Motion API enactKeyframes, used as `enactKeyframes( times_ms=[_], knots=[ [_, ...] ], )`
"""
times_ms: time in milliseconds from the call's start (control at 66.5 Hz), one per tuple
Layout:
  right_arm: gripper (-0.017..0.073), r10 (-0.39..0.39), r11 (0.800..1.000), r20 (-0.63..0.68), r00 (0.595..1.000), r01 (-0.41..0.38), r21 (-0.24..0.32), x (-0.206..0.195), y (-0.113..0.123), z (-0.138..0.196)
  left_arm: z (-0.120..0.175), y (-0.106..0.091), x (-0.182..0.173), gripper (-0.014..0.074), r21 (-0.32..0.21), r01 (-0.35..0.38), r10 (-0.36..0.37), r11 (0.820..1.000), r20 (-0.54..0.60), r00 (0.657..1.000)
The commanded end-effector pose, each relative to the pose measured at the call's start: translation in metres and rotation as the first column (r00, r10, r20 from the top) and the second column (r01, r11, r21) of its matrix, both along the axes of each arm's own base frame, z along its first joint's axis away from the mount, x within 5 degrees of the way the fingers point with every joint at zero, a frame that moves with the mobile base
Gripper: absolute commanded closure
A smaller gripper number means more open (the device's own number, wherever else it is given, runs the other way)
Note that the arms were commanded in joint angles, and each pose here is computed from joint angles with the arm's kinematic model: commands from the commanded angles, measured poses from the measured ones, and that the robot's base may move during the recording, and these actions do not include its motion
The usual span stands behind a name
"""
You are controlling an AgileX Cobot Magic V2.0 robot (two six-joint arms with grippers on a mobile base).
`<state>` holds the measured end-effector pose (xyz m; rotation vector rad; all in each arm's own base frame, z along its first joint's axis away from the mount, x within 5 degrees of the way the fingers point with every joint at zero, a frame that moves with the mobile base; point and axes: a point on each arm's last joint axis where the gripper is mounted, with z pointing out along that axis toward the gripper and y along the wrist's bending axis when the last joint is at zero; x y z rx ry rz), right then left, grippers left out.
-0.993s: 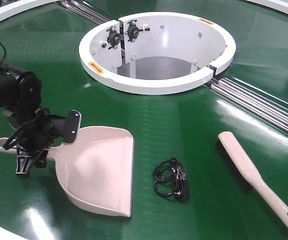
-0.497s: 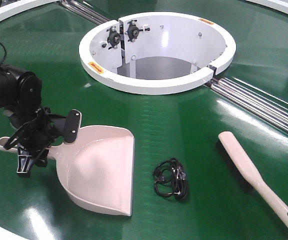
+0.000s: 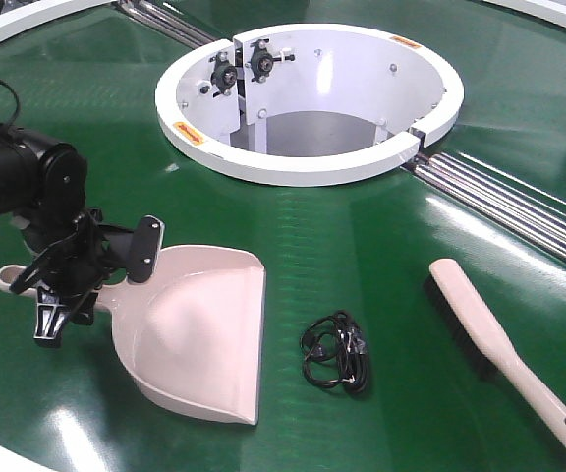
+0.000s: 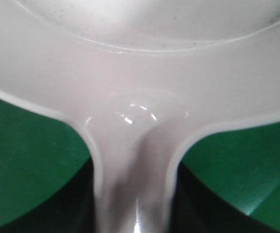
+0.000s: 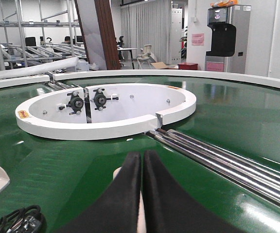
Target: Clean and inspect green conveyor with broom and dustpan
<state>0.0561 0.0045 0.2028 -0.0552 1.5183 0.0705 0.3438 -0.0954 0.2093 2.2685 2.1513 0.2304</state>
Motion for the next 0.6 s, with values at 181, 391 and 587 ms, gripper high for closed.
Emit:
enactKeyframes(
  times_ms=[181,391,587],
  knots=[
    [0.0568,-0.004,1.000,0.063,0.998,0.004,-0.002,-0.0004,-0.0002,-0.0002,0.0225,-0.0074,-0.0005,0.0601,-0.018,0.020,-0.018,1.000,0.083,0.996],
    [0.0568,-0.004,1.000,0.063,0.998,0.004,-0.002,-0.0004,-0.0002,-0.0002,0.0222,-0.0065,-0.0025,0.0601,-0.010,0.016,-0.016,1.000,0.060,0.998],
    [0.0568,-0.004,1.000,0.063,0.998,0.004,-0.002,-0.0004,-0.0002,-0.0002,0.0220,-0.0068,-0.0032,0.0601,-0.014,0.013,-0.012,1.000,0.053,0.999]
  ],
)
